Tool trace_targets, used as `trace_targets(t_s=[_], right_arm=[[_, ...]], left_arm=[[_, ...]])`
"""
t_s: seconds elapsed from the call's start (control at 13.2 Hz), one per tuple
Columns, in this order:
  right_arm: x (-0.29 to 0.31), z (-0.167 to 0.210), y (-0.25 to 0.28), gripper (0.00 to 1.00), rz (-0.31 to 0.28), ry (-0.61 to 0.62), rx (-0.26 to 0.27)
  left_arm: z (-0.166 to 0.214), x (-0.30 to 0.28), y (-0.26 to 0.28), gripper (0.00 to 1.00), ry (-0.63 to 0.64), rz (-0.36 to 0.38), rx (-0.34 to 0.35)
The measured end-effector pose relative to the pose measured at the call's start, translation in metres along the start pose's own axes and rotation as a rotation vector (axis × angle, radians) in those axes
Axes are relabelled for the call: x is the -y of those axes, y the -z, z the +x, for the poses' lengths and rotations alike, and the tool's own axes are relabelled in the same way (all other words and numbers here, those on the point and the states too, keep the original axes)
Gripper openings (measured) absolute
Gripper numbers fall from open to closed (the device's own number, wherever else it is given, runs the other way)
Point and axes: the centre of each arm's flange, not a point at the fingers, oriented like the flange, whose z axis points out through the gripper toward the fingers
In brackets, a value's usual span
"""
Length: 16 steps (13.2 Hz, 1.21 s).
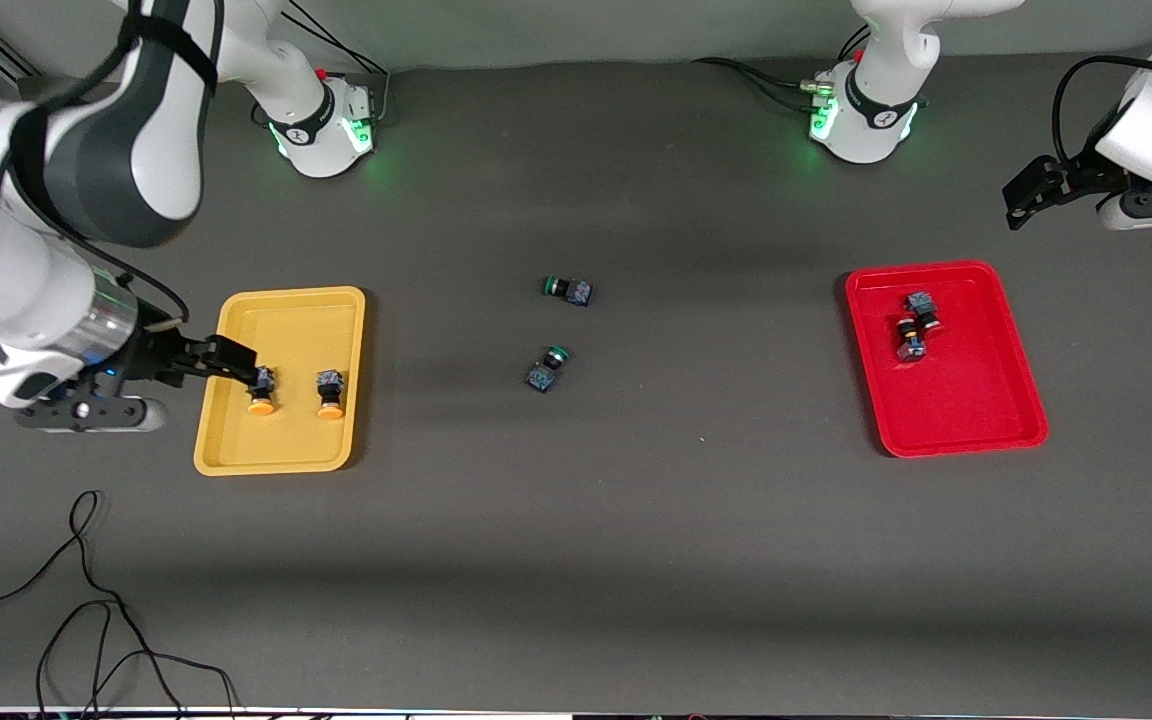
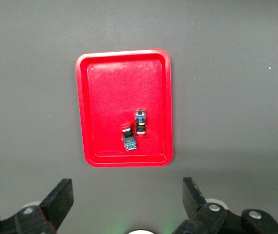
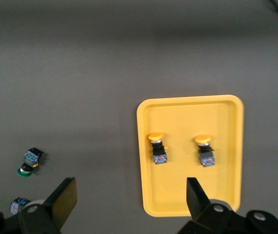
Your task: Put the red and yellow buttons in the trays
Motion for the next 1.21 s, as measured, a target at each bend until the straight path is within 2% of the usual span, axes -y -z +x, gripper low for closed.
trace_targets(t_s=[0.15,0.3,0.45,0.75,1.21], right_arm=[[-0.001,-0.004,0.021,1.00,-0.035,-0.014,-0.013],[-0.011,-0.007,0.030,1.00,-0.048,-0.017,0.000],[-0.039,-0.005,0.035,1.00,-0.029,-0.014,0.017],[-0.105,-0.013,0.052,1.00,0.025,-0.024,0.008],[-0.116,-0.037,0.061,1.00,0.041,-0.008,-0.023]], left_arm=[[0.002,0.000,-0.003,1.00,-0.001,0.000,0.007],[0.004,0.000,-0.006,1.00,-0.001,0.000,0.014],[0.007,0.000,-0.010,1.00,-0.001,-0.001,0.022],[0.014,0.000,-0.010,1.00,0.001,-0.003,0.023],[0.036,-0.002,-0.011,1.00,-0.003,-0.005,0.032]])
